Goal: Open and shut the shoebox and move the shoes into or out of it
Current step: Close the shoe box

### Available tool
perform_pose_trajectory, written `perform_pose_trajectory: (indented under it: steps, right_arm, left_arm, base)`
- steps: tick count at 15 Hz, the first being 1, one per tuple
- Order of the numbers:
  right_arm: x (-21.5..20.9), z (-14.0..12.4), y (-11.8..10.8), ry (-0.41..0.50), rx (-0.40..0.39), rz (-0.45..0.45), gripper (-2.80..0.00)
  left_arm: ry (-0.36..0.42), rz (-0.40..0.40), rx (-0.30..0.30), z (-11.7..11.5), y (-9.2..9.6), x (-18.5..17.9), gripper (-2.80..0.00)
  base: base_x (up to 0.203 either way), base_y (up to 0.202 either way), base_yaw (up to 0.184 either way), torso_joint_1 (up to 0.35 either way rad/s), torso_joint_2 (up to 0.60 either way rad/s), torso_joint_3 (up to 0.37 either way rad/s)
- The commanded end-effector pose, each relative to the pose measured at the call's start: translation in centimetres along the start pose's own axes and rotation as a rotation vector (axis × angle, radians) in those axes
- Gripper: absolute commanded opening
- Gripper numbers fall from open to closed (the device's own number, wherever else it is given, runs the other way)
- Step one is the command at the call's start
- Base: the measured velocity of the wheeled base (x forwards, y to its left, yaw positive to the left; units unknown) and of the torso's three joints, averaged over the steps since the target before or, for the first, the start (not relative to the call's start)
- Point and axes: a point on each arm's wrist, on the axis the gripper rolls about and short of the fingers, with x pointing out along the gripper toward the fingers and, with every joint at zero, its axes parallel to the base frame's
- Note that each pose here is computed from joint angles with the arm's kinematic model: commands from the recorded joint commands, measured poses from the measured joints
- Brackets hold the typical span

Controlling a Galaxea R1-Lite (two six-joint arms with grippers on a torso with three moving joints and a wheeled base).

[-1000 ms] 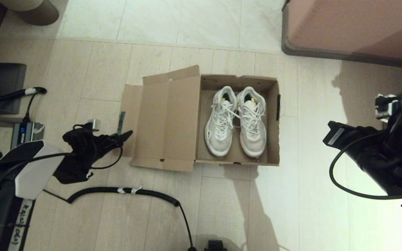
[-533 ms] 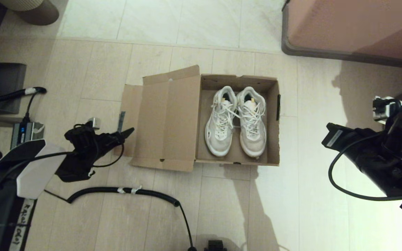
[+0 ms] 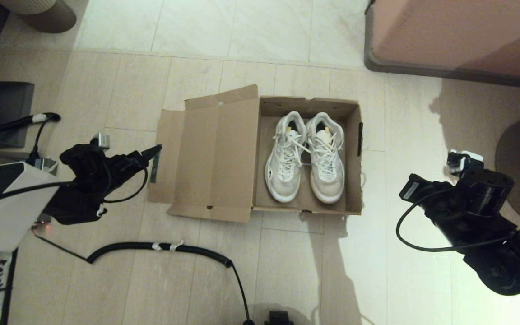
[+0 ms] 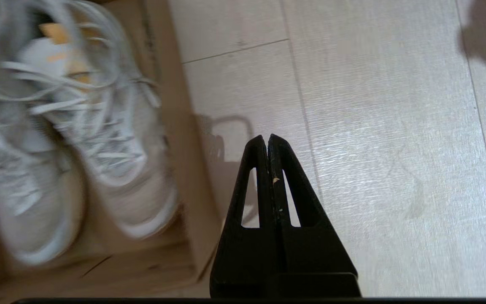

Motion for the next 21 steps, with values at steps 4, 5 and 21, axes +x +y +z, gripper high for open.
perform_pose_trajectory:
  steps: [4, 5, 21]
  right_arm:
    - [2.0, -2.8, -1.8, 0.033, -0.016, -0.054, -2.8]
    - [2.0, -2.9, -1.8, 0.034, -0.016, -0.052, -2.8]
    - [4.7, -4.3, -4.6, 0.033, -0.093, -0.115, -2.8]
  left_arm:
    - [-0.019, 0.01, 0.01, -1.0, 3.2, 0.8, 0.0]
    - [-0.023, 0.003, 0.014, -1.6, 4.0, 1.3, 0.0]
    - [0.057, -0.126, -0.117, -4.6, 3.8, 3.5, 0.0]
  base:
    - [0.0, 0.0, 0.0, 0.0, 0.0, 0.0]
    - [0.0, 0.0, 0.0, 0.0, 0.0, 0.0]
    - [0.0, 0.0, 0.0, 0.0, 0.0, 0.0]
